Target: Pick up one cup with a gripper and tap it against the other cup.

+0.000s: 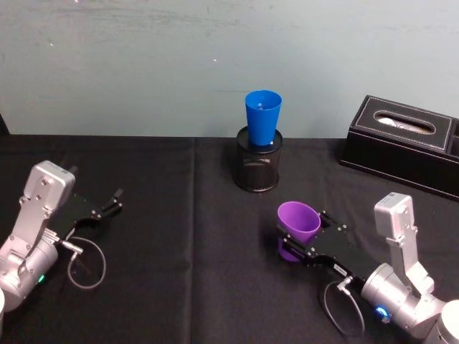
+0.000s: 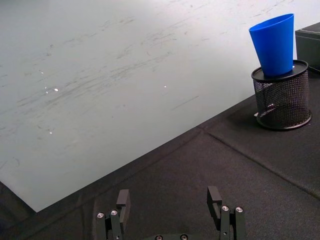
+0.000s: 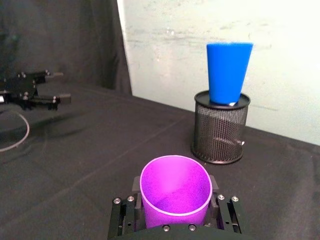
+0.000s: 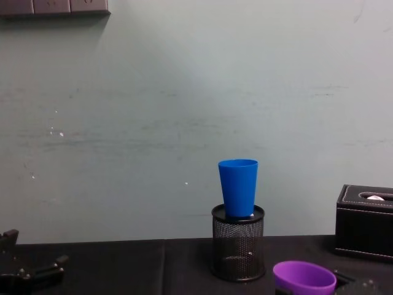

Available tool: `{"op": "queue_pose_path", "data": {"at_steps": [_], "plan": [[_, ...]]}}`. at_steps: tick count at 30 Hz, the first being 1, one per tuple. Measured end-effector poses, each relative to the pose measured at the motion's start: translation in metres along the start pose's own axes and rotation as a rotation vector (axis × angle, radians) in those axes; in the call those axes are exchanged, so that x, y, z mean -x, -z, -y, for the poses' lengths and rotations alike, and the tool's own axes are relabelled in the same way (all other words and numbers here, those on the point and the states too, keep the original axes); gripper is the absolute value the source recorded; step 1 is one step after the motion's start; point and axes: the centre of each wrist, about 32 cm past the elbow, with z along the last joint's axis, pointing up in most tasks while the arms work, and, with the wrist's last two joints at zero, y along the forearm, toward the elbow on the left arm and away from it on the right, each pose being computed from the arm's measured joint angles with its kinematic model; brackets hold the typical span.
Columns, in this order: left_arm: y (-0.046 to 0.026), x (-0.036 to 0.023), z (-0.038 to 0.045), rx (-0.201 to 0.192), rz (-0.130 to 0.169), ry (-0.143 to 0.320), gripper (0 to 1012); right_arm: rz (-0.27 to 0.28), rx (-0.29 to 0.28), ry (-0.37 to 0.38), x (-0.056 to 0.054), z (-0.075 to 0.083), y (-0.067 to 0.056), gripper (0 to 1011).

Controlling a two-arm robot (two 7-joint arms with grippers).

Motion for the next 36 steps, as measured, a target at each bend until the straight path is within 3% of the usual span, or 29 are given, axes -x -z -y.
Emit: {"op": "queue_pose_path", "data": {"at_steps": [23,36], "plan": [[0.0000,0.0000,0.0000,0.000,0.000,0.000,1011,0.004,-0.136,0.025,-0.011,0.013,-0.041,734],[0.0000,0.0000,0.0000,0.000,0.000,0.000,1011,0.013,-0.175,0.045,-0.013,0.017,-0.048,734]]}}
